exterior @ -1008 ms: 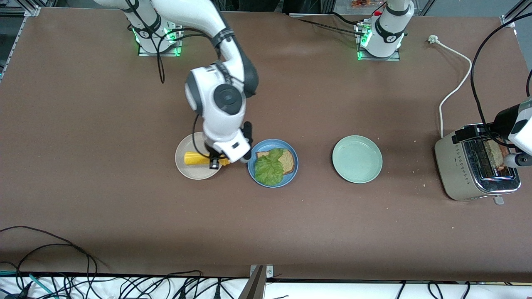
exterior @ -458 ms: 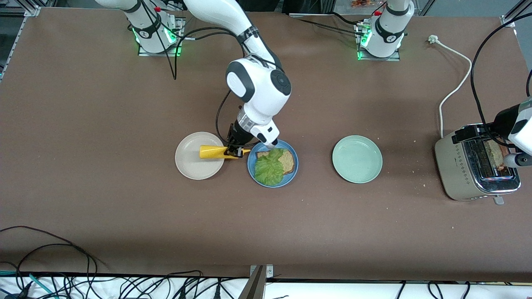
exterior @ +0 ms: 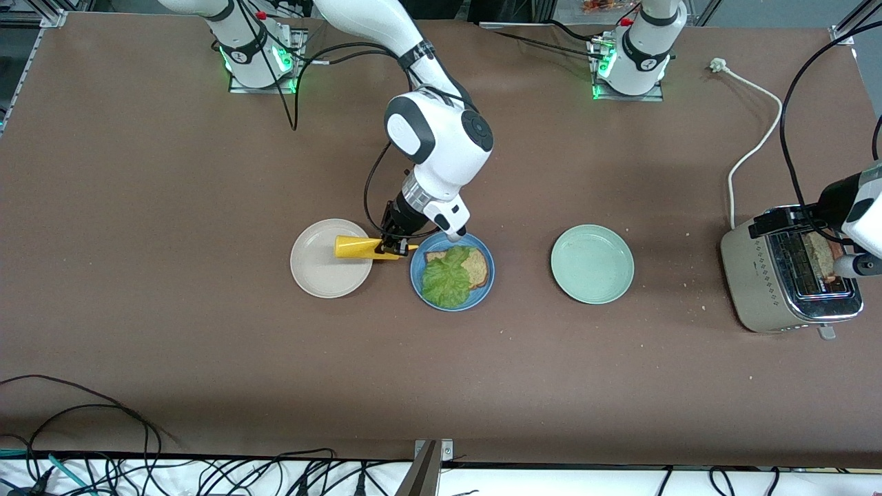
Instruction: Make sandwich in blue plate with both arms
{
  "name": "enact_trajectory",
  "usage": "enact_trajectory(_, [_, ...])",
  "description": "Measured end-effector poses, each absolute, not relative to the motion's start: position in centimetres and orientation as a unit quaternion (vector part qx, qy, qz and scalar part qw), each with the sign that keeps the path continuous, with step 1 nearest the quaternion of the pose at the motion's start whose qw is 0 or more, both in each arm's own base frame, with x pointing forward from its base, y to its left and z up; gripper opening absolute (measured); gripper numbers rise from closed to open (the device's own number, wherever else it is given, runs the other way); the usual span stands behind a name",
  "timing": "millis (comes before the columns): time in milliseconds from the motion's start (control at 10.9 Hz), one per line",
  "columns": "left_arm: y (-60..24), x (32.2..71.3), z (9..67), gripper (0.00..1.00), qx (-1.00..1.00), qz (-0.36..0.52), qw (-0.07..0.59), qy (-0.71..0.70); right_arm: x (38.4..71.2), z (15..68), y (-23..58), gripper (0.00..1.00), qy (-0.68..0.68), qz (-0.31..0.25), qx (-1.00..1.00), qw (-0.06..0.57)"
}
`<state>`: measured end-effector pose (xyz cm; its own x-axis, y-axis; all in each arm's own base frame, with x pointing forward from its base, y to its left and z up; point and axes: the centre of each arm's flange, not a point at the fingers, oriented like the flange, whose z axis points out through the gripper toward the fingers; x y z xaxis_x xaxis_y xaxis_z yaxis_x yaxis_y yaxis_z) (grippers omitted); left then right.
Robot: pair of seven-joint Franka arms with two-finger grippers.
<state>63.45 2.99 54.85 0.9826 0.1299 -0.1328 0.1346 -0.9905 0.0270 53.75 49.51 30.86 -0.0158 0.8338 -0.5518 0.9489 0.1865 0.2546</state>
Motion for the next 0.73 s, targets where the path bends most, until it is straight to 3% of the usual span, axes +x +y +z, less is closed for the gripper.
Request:
enact_trajectory(275, [2.6, 63.4, 54.6, 1.0, 0.995, -0.07, 0.018, 0.064, 54.9, 34.1, 48.2, 0.04, 0.692, -0.074, 0.667, 0.267])
enact_trajectory(733, [1.3, 63.3, 54.0, 1.0, 0.995, -0.084, -0.02, 0.044, 62.9, 41.4, 35.2, 0.04, 0.667, -0.033, 0.741, 0.07])
